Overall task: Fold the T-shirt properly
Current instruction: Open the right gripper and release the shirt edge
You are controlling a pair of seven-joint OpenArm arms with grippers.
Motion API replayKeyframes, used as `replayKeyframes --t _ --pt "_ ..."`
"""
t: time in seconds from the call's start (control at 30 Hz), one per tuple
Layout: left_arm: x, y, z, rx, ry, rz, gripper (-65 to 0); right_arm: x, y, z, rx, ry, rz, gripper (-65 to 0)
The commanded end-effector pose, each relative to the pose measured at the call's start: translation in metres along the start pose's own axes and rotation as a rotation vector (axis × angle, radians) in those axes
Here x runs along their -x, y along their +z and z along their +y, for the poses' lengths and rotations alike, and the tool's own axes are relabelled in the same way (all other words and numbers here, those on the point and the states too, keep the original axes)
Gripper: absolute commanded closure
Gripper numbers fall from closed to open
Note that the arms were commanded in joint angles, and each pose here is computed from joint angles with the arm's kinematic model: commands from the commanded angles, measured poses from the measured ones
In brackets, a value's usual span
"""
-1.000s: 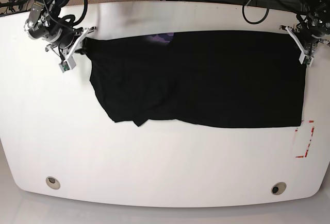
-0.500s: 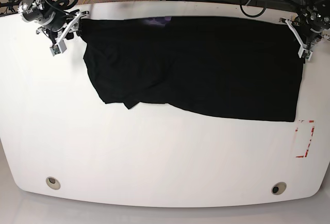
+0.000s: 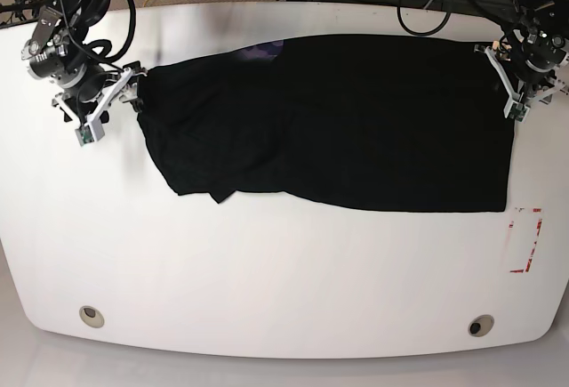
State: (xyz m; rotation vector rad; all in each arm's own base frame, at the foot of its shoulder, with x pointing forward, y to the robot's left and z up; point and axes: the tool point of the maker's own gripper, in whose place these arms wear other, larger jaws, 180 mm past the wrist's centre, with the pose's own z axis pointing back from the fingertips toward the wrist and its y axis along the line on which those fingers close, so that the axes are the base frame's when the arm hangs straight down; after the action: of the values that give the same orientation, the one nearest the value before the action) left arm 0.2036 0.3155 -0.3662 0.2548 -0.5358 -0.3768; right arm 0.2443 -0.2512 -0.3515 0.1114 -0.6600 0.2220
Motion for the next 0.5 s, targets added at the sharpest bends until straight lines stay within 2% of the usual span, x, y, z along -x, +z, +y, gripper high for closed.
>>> replayKeyframes --t 0.0,0.3,0.47 --pt "-0.011 0.011 0.010 -0.042 -0.029 -0.015 -31.9 -0.014 0.005 -0.019 0.042 0.025 0.006 -46.6" --pt "-0.021 0.011 0.017 -0.060 -0.021 -0.030 -31.8 -0.023 0.015 -0.032 0.079 0.062 0.005 -46.8" --pt "-0.021 0.011 0.017 -0.060 -0.022 -0.028 -31.8 -0.009 0.027 -0.034 0.104 0.104 0.059 -46.8"
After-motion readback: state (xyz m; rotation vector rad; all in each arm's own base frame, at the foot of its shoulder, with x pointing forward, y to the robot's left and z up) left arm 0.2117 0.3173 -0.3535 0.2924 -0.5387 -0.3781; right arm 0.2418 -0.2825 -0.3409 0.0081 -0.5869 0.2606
